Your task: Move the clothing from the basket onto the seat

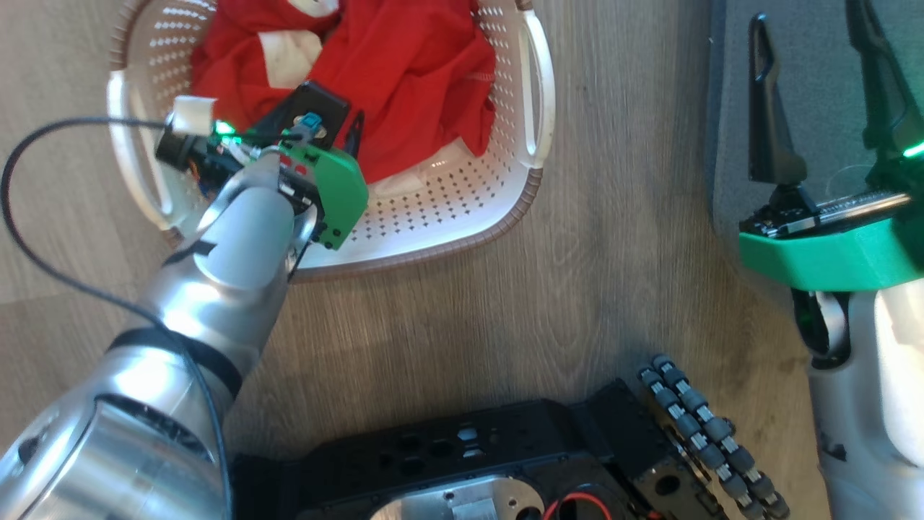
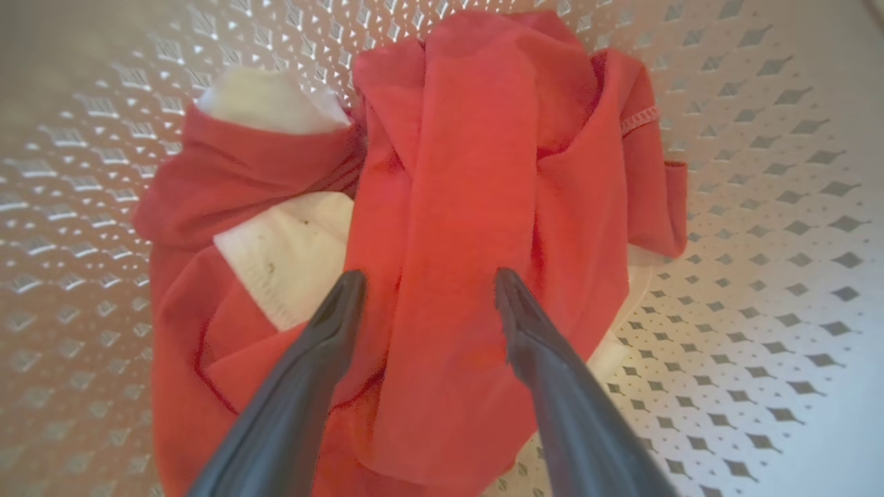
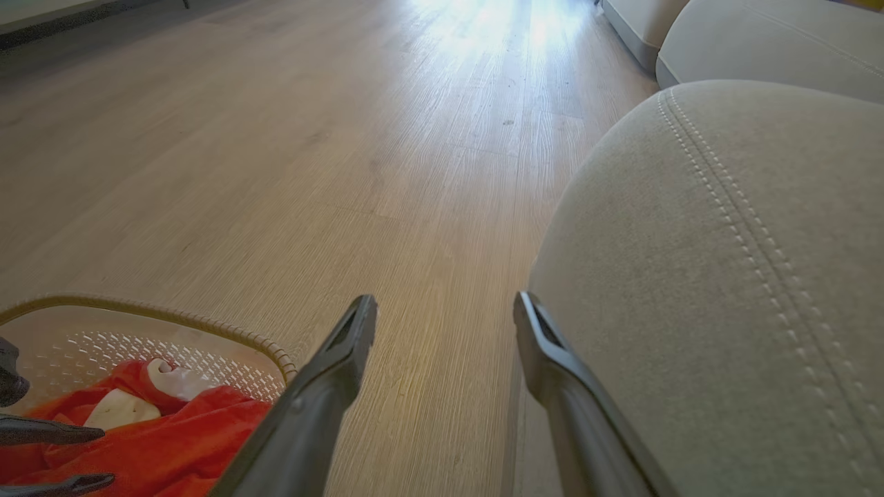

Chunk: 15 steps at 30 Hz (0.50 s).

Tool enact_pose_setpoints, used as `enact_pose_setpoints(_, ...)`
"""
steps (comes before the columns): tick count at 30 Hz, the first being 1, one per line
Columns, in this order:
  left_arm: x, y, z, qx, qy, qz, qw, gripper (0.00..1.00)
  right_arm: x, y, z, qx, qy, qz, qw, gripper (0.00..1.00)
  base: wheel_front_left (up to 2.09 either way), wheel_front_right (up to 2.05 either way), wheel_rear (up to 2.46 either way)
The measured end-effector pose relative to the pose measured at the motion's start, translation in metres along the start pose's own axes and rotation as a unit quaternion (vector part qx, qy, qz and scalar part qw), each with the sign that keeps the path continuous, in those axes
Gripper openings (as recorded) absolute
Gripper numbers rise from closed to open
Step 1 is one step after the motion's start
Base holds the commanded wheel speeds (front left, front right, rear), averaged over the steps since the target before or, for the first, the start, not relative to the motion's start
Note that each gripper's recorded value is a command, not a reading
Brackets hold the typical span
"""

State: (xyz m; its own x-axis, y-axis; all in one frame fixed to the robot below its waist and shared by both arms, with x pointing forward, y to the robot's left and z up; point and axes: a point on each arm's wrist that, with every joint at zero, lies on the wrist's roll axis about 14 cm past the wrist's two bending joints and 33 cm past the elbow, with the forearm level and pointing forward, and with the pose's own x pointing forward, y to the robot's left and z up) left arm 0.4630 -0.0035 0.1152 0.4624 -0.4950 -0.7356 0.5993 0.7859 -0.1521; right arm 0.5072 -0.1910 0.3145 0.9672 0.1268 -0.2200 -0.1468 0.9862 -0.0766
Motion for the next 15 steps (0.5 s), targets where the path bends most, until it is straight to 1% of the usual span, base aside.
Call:
enact_pose_setpoints(2, 0.008, -0.004, -0.002, 0.026, 0.005, -0.013, 1.0, 1.0, 0.001, -0.002, -0.005, 0.006, 0.004, -0.004, 1.0, 1.0, 0.0, 0.0, 0.0)
enact_pose_setpoints(6, 0.017, -0.008, -0.016, 0.039, 0.036, -0.024, 0.998, 1.0, -0.001, -0.005, -0.013, 0.006, 0.013, -0.009, 1.0, 1.0, 0.0, 0.0, 0.0)
enact_pose_setpoints(10, 0.019, -0.012, -0.031, 0.037, 0.068, -0.029, 0.997, 1.0, -0.002, -0.004, -0.016, 0.007, 0.016, -0.009, 1.0, 1.0, 0.0, 0.0, 0.0)
enact_pose_setpoints(15, 0.021, -0.013, -0.03, 0.024, 0.064, -0.024, 0.997, 1.0, -0.003, -0.003, -0.014, 0.008, 0.013, -0.009, 1.0, 1.0, 0.0, 0.0, 0.0)
